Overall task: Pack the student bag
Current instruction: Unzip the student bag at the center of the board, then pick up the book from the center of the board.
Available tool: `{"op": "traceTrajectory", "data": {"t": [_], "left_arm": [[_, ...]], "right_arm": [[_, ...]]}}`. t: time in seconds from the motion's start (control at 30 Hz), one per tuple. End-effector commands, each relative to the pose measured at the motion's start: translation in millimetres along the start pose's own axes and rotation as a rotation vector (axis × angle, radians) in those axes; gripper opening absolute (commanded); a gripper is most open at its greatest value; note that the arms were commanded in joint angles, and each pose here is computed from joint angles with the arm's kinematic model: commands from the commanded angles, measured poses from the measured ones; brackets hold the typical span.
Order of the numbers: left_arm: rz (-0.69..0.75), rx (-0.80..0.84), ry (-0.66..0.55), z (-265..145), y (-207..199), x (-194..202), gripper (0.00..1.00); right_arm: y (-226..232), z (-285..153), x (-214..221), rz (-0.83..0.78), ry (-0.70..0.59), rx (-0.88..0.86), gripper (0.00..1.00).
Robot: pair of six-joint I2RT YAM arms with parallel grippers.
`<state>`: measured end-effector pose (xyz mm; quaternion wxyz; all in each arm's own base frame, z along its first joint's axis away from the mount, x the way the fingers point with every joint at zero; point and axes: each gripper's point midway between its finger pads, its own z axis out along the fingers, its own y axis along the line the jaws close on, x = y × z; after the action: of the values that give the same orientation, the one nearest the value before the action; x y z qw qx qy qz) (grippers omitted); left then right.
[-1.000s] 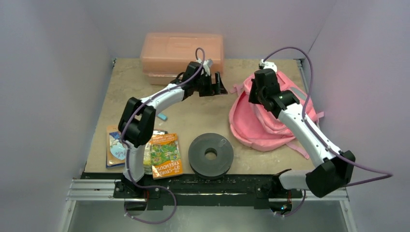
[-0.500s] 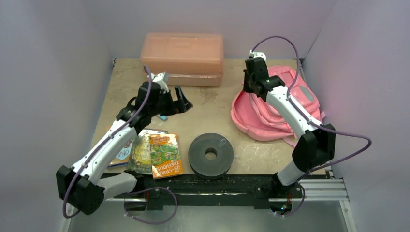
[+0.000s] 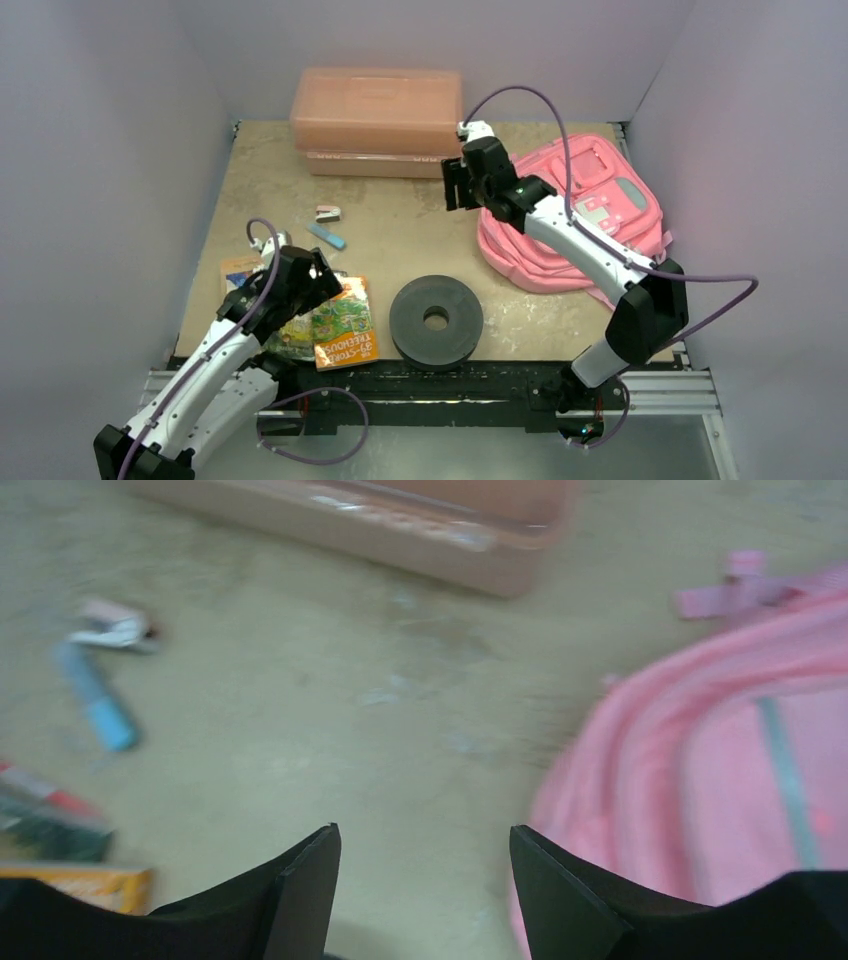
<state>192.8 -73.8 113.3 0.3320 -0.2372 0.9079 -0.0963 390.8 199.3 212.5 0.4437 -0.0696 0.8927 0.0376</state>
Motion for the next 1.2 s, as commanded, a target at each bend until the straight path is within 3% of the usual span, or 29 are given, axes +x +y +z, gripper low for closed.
{"op": "traceTrajectory", "data": {"t": [0.0,0.03,0.07,0.23,0.43,0.73,0.97,1.1,1.17], "left_arm": [[-0.116,-0.133,-0.003,20.2,27.6,15.4,0.99],[-0.128,-0.141,0.003,24.9,29.3,19.2,0.99],[-0.132,-0.143,0.007,30.3,30.7,23.1,0.96],[-0.131,-0.158,0.014,41.8,34.4,29.5,0.81],[-0.125,-0.177,-0.006,40.7,42.3,29.6,0.77],[-0.122,-0.126,0.017,42.8,36.6,36.5,0.69],[-0.052,0.017,-0.005,40.5,9.1,25.1,0.33],[0.002,0.072,-0.045,35.0,-2.3,12.4,0.04],[0.023,0.061,-0.060,30.4,-1.6,6.4,0.00]], "right_arm": [[109.7,-41.6,-4.6,0.009,-0.070,-0.521,0.67],[136.5,-50.0,6.8,-0.014,-0.060,-0.652,0.67],[163.1,-60.2,17.3,0.087,-0.008,-0.764,0.68],[231.1,-62.9,71.8,0.128,0.165,-0.979,0.68],[263.5,-40.7,122.4,0.075,0.328,-1.015,0.68],[286.4,-9.6,176.8,0.043,0.436,-0.910,0.62],[302.4,-10.6,180.3,0.085,0.453,-0.976,0.57],[305.6,-15.3,175.9,0.099,0.438,-1.008,0.57],[306.4,-16.5,175.6,0.092,0.440,-1.016,0.58]]}}
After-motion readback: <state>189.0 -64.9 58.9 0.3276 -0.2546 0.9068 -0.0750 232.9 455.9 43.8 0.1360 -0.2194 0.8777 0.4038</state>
